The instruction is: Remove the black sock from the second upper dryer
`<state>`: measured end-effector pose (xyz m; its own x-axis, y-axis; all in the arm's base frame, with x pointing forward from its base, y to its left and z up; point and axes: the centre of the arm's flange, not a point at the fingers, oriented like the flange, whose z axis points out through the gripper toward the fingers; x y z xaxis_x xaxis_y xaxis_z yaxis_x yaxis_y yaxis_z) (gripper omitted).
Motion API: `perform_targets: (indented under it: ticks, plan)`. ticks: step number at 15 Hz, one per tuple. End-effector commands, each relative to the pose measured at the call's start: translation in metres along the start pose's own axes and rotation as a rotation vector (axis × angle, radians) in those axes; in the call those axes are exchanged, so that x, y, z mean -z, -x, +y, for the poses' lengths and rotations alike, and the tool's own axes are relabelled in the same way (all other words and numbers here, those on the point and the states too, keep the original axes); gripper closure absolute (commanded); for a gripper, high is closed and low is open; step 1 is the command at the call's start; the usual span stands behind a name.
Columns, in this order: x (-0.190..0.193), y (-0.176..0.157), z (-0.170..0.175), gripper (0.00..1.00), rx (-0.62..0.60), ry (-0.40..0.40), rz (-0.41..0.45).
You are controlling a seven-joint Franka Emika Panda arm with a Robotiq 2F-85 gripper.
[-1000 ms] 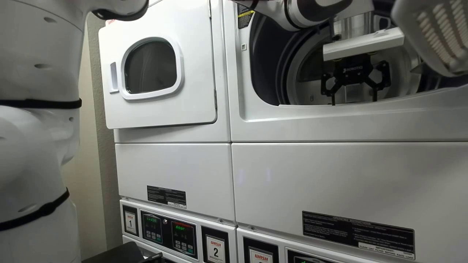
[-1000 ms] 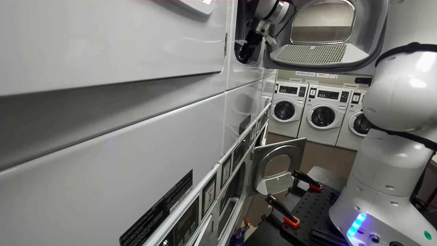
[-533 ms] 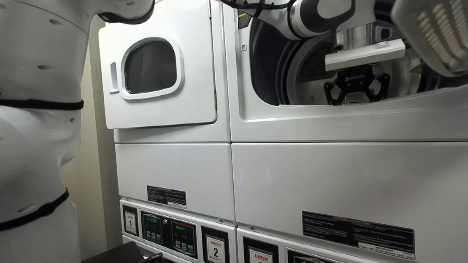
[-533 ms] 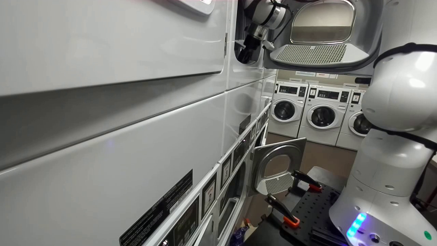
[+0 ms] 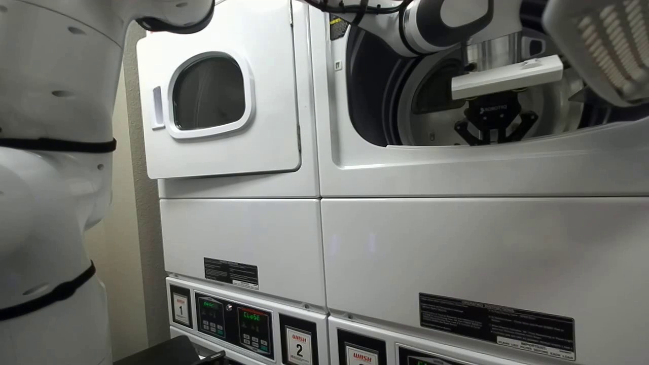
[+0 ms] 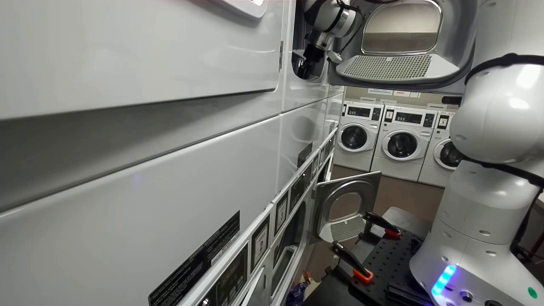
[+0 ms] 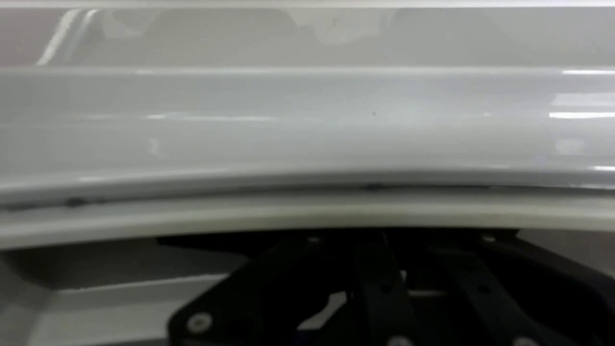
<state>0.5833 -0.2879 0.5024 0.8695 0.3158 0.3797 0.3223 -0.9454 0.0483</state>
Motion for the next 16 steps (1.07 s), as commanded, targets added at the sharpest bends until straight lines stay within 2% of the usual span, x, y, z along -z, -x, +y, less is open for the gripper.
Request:
perform_targets:
  ticks: [1, 5, 14, 16]
  plan:
    - [0.01, -0.002, -0.006, 0.95, -0.05, 0.021, 0.001]
    - [0.036, -0.006, -0.007, 0.9, -0.111, 0.037, 0.005]
    - [0.12, 0.018, -0.014, 0.91, -0.159, 0.047, 0.051]
    - [0.132, 0.025, -0.015, 0.91, -0.153, 0.07, 0.058]
